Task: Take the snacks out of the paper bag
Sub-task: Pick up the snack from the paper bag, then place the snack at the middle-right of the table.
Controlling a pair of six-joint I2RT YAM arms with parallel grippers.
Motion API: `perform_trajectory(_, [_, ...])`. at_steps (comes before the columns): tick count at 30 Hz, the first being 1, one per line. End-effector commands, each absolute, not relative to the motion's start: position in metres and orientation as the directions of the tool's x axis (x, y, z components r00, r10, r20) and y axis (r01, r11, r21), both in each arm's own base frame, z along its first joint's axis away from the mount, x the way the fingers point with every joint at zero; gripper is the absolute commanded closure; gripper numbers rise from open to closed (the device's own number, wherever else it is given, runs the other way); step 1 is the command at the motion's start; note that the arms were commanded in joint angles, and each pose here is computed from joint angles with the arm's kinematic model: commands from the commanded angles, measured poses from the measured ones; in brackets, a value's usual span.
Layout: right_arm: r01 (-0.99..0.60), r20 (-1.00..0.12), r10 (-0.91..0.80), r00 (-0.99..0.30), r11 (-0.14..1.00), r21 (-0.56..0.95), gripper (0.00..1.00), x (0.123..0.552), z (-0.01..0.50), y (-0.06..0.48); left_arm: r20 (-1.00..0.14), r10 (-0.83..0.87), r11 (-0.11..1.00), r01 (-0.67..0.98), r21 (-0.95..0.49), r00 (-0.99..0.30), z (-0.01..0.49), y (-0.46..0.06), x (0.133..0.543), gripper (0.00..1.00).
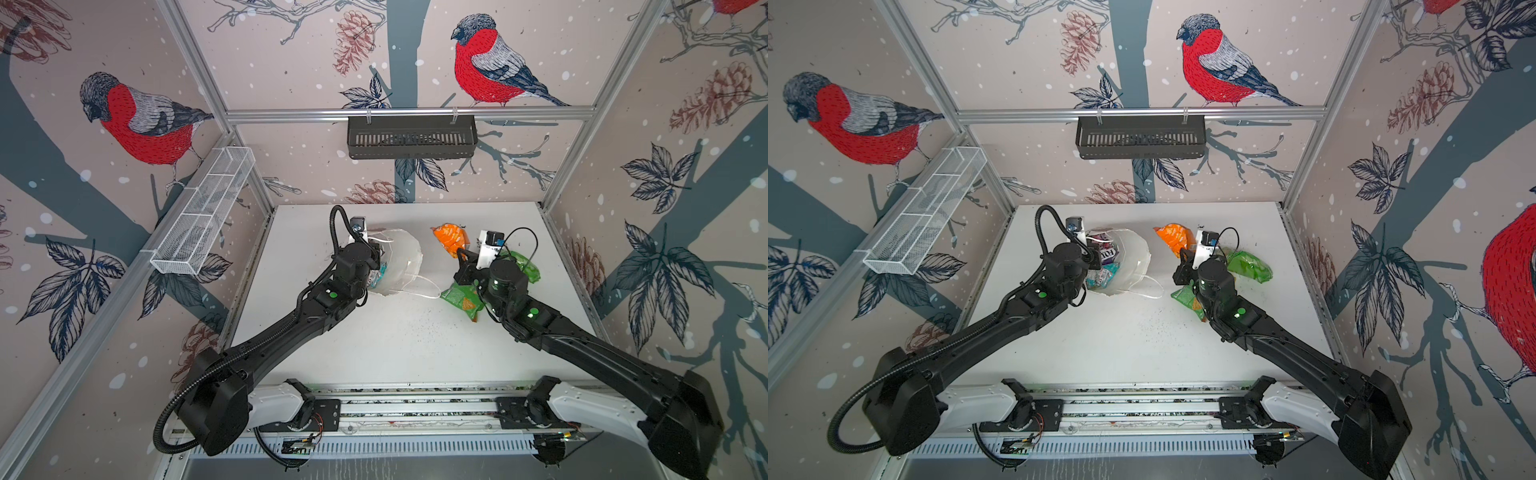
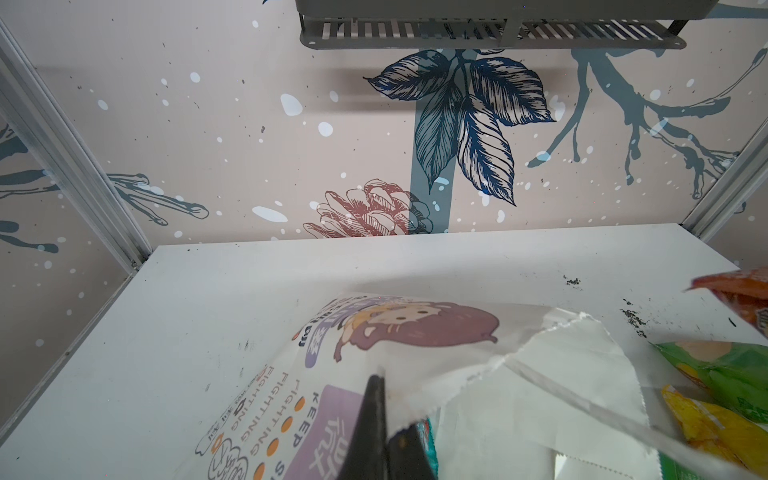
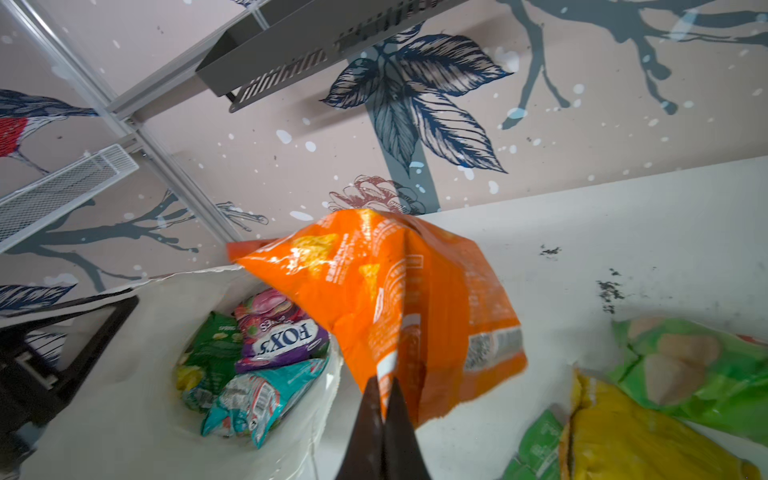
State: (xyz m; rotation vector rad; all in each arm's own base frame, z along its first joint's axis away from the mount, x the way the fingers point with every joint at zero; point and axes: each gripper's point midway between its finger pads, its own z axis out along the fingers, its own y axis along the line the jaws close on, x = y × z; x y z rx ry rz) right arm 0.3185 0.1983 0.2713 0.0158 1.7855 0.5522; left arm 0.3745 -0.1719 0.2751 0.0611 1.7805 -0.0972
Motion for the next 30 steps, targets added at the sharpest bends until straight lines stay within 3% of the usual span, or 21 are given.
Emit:
perform_trajectory(1, [-0.199, -0.902, 0.323, -0.285, 0.901, 0.385, 1.00, 0.322, 0.265, 0.181, -0.978, -0.026, 0.996, 0.083, -0.044, -0.208, 0.277, -0.171, 0.374, 1.00])
perform_trajectory(12, [0.155, -0.841, 0.397, -0.367, 0.918, 0.366, 1.00, 0.305, 0.199, 0.100, -0.978, -0.027, 0.994, 0.097, -0.048, -0.208, 0.280, -0.175, 0.375, 1.00])
perform_trajectory(30, [0.370, -0.725, 0.542, -0.425, 0.835, 0.407, 0.99, 0.276, 0.122, 0.039, -0.978, -0.025, 0.994, 0.104, -0.047, -0.205, 0.277, -0.176, 0.376, 1.00])
